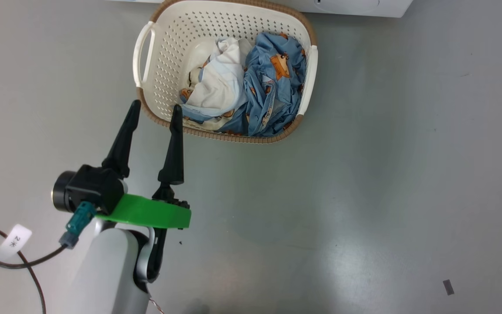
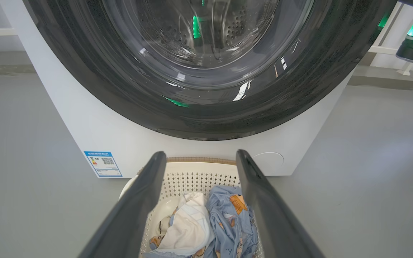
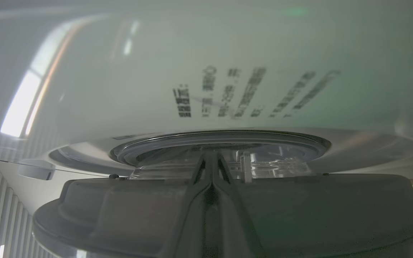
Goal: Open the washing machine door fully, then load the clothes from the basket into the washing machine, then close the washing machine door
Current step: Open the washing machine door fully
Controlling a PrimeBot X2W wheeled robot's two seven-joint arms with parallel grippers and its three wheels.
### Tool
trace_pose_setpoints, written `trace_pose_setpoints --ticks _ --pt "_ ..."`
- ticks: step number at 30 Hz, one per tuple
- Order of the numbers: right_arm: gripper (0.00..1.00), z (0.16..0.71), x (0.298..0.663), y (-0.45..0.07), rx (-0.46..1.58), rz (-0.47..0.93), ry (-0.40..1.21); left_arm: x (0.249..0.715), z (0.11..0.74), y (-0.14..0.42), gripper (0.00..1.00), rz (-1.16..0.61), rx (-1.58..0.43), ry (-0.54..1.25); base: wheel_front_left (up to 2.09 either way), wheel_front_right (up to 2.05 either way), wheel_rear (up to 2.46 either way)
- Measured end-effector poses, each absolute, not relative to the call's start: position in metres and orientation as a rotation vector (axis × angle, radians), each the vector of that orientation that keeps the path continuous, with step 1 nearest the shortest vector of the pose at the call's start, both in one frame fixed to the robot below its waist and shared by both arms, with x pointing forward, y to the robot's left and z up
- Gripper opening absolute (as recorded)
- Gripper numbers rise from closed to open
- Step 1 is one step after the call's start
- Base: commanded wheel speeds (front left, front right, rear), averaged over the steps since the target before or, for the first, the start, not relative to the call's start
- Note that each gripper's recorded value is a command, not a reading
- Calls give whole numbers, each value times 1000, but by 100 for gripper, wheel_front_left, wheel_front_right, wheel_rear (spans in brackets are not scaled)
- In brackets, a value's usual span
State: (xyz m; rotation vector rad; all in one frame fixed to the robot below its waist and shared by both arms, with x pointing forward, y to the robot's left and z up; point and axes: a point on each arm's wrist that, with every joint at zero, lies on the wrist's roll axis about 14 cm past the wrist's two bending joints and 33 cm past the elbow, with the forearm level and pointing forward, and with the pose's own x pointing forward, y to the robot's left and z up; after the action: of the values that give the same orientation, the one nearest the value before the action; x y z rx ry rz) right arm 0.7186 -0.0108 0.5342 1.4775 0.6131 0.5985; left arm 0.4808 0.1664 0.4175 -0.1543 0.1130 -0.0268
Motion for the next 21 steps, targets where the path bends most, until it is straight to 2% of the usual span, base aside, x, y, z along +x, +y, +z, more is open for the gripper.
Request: trace_pose_setpoints --ticks 21 --pt "0 532 682 -7 1445 712 710 484 434 161 100 -43 -161 73 0 0 0"
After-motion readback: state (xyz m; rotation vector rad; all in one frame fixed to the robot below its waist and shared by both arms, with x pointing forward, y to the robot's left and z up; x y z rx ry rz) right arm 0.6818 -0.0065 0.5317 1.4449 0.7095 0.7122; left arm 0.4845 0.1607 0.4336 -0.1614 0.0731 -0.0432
